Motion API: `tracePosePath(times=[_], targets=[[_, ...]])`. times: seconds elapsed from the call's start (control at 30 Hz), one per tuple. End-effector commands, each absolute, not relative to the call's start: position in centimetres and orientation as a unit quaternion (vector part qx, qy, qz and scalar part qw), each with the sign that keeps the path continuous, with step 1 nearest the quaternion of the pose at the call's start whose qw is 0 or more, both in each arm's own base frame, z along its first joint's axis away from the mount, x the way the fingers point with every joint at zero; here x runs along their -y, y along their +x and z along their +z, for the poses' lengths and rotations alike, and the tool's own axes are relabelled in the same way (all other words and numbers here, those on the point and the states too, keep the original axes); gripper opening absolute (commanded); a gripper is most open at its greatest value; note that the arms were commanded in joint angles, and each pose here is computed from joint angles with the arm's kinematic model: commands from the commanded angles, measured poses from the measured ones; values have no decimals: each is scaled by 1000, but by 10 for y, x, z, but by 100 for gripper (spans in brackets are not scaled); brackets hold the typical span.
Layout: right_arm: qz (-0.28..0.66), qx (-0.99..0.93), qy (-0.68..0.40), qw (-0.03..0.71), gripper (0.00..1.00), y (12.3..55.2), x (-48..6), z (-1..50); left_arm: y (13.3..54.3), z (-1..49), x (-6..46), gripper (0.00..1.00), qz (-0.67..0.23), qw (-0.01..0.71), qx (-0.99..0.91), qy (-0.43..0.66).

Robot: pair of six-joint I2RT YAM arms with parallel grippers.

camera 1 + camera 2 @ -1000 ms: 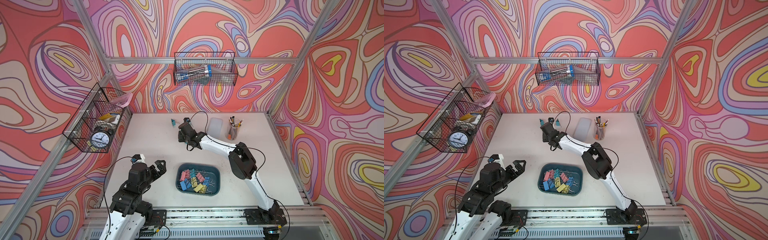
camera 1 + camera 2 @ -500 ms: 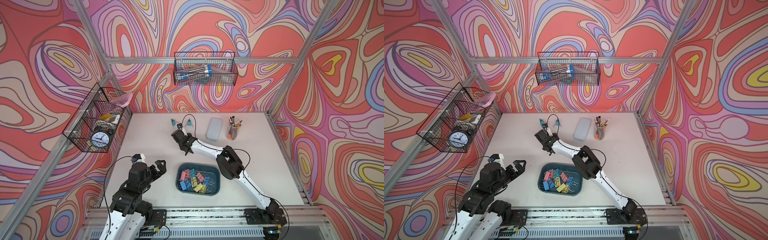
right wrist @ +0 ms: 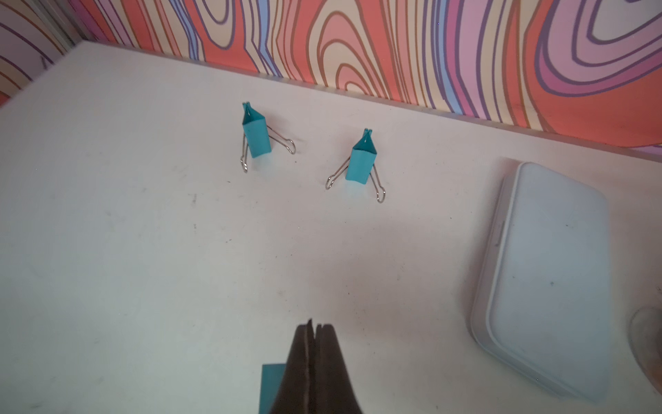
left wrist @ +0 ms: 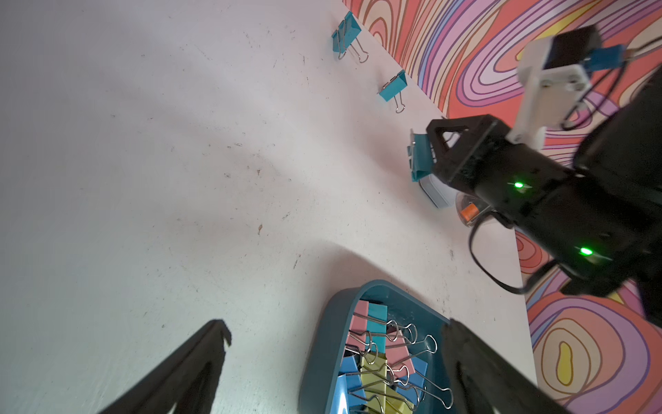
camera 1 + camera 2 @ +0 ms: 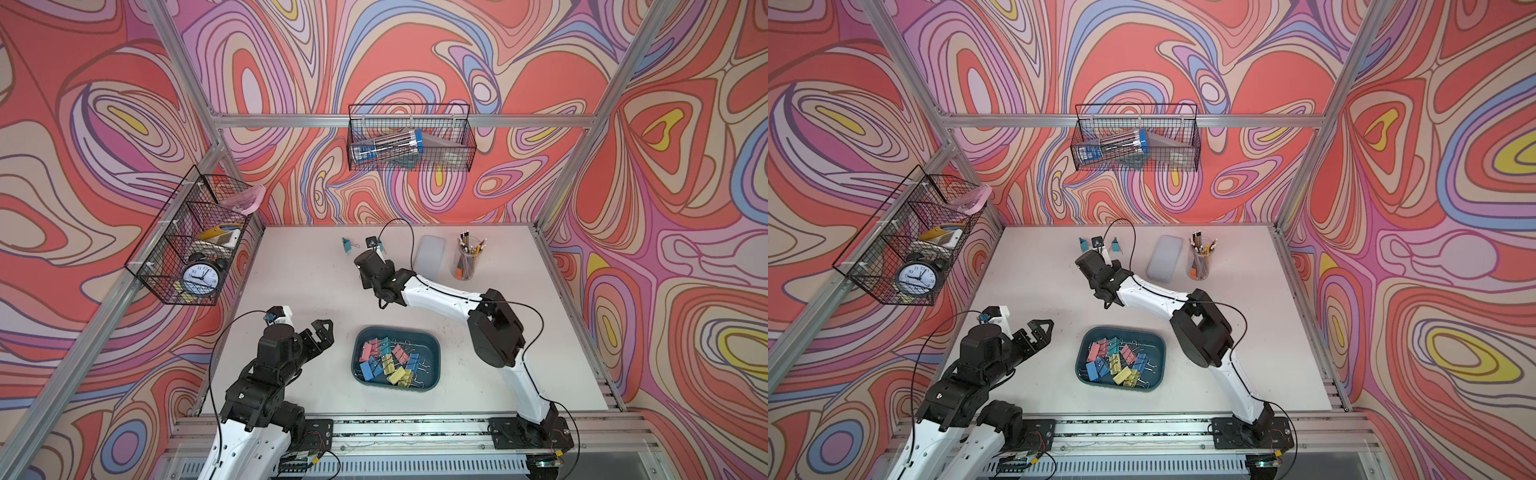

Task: Put the binder clips in the storage box
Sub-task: Pick up the binder clip at the center of the board, then place the binder clip in the storage box.

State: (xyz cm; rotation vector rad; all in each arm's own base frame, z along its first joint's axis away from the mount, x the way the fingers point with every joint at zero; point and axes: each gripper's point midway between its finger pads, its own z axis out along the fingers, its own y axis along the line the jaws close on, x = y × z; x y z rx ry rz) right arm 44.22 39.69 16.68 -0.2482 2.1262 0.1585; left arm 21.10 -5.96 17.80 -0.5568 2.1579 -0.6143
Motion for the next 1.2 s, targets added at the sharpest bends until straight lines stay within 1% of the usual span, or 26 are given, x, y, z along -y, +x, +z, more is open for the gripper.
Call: tracePosePath(times=[0.0, 0.13, 0.17, 0.33, 0.47, 0.57, 0.67, 0.83, 0.97, 1.17], targets=[[149, -848, -56, 505, 0, 413, -397, 221, 223, 194, 72, 99, -263, 426, -849, -171], [174, -847, -26, 501, 0, 372, -371, 232, 231, 203, 85, 99, -283, 428, -847, -138], [189, -844, -14, 503, 0, 360, -361, 241, 232, 205, 88, 99, -287, 429, -847, -131], [224, -848, 43, 478, 0, 302, -321, 233, 239, 207, 94, 99, -297, 430, -844, -118], [254, -854, 117, 438, 0, 256, -288, 208, 243, 205, 100, 99, -312, 427, -841, -114], [270, -857, 161, 410, 0, 231, -275, 180, 247, 202, 104, 99, -322, 424, -839, -116], [258, -865, 198, 381, 0, 216, -264, 148, 249, 201, 107, 99, -328, 420, -838, -116], [260, -868, 239, 350, 0, 208, -262, 105, 251, 202, 110, 99, -332, 416, -839, -112], [248, -871, 249, 342, 0, 207, -262, 85, 250, 199, 110, 99, -333, 410, -841, -113], [239, -882, 235, 331, 0, 205, -275, 71, 257, 186, 120, 99, -346, 389, -847, -110]])
